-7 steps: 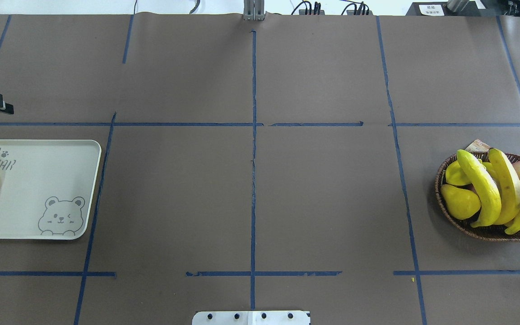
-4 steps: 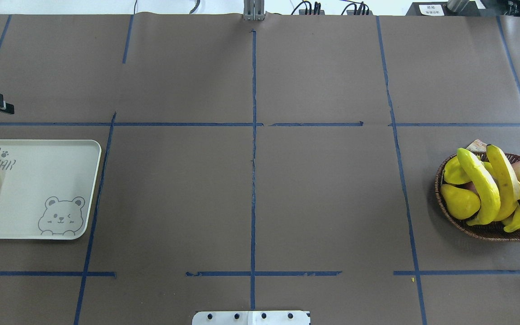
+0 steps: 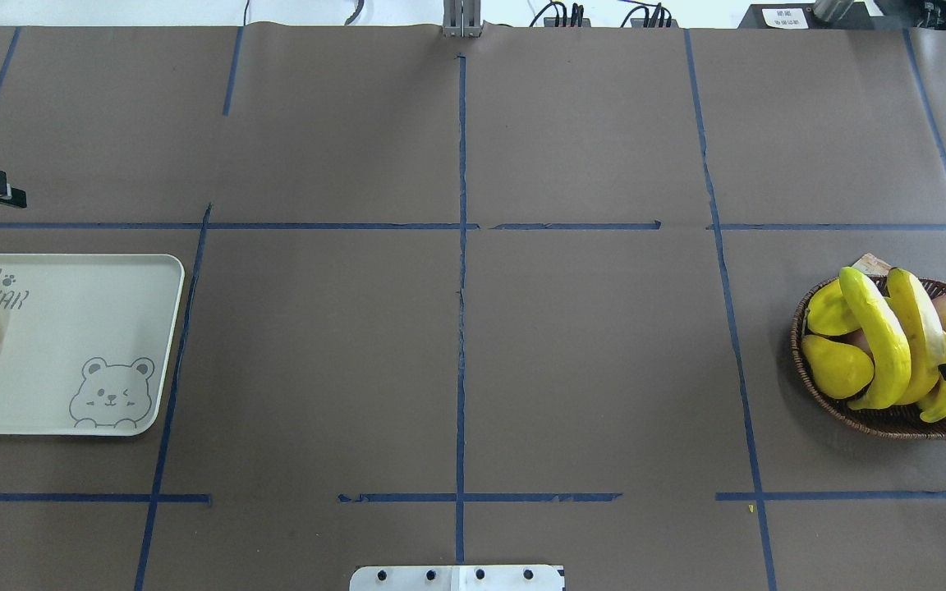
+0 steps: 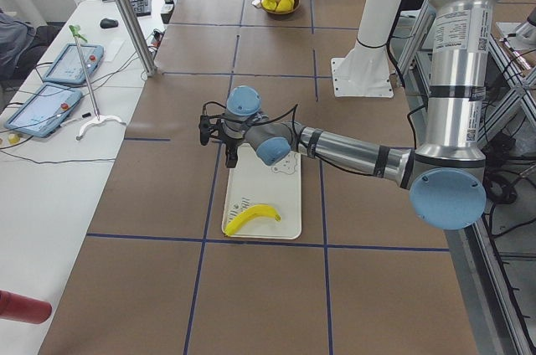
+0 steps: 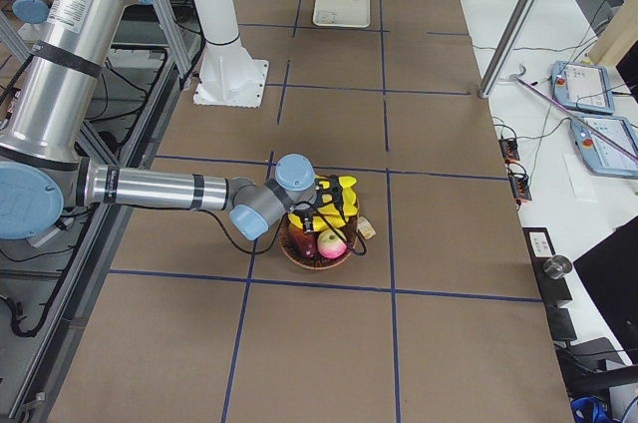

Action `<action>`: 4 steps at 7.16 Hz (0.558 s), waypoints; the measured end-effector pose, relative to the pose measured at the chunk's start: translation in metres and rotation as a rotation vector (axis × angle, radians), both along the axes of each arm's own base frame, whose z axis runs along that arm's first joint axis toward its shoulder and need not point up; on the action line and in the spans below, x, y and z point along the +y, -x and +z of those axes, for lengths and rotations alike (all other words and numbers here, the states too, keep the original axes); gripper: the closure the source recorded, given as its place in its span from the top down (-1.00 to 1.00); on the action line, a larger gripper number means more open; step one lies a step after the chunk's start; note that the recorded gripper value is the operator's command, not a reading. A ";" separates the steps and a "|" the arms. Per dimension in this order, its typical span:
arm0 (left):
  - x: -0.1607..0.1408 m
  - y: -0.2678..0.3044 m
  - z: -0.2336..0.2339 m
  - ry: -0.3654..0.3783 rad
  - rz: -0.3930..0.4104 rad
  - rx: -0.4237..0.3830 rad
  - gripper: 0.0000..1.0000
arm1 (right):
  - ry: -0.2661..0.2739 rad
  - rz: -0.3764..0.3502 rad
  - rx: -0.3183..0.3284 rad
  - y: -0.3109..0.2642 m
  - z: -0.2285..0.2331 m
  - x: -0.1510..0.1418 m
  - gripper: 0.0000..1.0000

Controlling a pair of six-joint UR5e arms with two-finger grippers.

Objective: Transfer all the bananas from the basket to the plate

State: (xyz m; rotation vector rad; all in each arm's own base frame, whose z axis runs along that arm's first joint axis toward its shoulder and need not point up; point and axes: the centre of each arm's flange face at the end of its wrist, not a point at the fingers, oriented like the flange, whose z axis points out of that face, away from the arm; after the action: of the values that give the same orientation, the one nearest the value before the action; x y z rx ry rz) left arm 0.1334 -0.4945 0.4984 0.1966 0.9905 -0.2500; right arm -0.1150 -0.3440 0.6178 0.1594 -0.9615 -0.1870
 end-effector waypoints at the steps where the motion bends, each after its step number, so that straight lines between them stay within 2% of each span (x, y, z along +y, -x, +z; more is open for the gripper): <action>1: 0.000 0.000 0.000 0.000 0.000 0.000 1.00 | 0.019 0.011 -0.002 0.000 0.000 0.001 0.33; 4: -0.001 0.000 -0.002 -0.004 0.000 0.002 1.00 | 0.092 0.034 0.010 -0.006 0.013 0.013 0.33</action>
State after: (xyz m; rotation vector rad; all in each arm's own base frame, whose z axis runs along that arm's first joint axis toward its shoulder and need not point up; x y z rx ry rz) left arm 0.1338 -0.4952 0.4961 0.2000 0.9930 -0.2479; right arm -0.1094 -0.3309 0.6303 0.0902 -0.9550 -0.1114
